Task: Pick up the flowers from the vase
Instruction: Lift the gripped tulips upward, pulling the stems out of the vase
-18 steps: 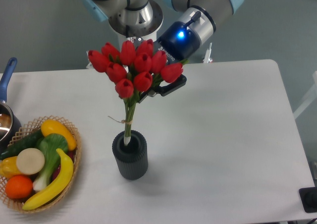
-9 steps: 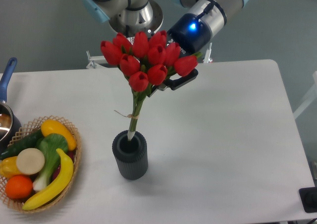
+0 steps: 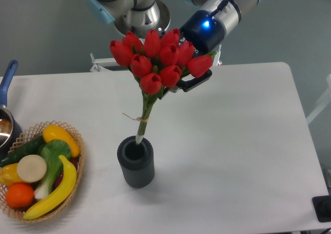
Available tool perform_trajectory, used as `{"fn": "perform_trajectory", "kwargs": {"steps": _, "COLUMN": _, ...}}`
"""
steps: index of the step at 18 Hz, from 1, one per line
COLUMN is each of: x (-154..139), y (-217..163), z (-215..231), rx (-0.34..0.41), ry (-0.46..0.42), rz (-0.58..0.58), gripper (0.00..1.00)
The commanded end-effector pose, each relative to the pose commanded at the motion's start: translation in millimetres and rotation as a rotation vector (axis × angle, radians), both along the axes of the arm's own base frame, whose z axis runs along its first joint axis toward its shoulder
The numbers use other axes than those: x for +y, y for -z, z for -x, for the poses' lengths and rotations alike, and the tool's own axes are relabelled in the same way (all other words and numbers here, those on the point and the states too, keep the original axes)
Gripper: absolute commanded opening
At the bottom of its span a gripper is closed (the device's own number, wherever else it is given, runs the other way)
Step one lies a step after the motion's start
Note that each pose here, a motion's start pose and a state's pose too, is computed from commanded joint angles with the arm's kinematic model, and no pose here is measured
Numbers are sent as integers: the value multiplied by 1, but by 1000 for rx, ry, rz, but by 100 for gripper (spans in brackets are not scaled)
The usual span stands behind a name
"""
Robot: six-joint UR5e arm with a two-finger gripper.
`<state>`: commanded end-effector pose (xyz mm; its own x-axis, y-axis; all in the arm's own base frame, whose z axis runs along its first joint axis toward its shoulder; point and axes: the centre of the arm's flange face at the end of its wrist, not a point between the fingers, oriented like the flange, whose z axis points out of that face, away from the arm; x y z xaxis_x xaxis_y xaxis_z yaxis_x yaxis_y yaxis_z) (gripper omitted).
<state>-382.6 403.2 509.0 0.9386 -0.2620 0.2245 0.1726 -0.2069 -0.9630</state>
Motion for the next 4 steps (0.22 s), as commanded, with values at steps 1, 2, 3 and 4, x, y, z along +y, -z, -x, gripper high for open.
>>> {"fn": "perform_trajectory", "kwargs": {"steps": 1, "x": 0, "y": 1, "z": 1, "rx": -1, "ry": -2, "rz": 1, "gripper": 55}}
{"fn": "perform_trajectory", "kwargs": {"steps": 2, "x": -1, "y": 0, "z": 1, "rx": -1, "ry": -2, "rz": 0, "gripper": 55}}
{"fn": "perform_trajectory", "kwargs": {"steps": 3, "x": 0, "y": 1, "z": 1, "rx": -3, "ry": -2, "rz": 1, "gripper": 55}}
{"fn": "perform_trajectory", "kwargs": {"steps": 4, "x": -2, "y": 0, "z": 2, "rx": -1, "ry": -6, "rz": 0, "gripper": 55}}
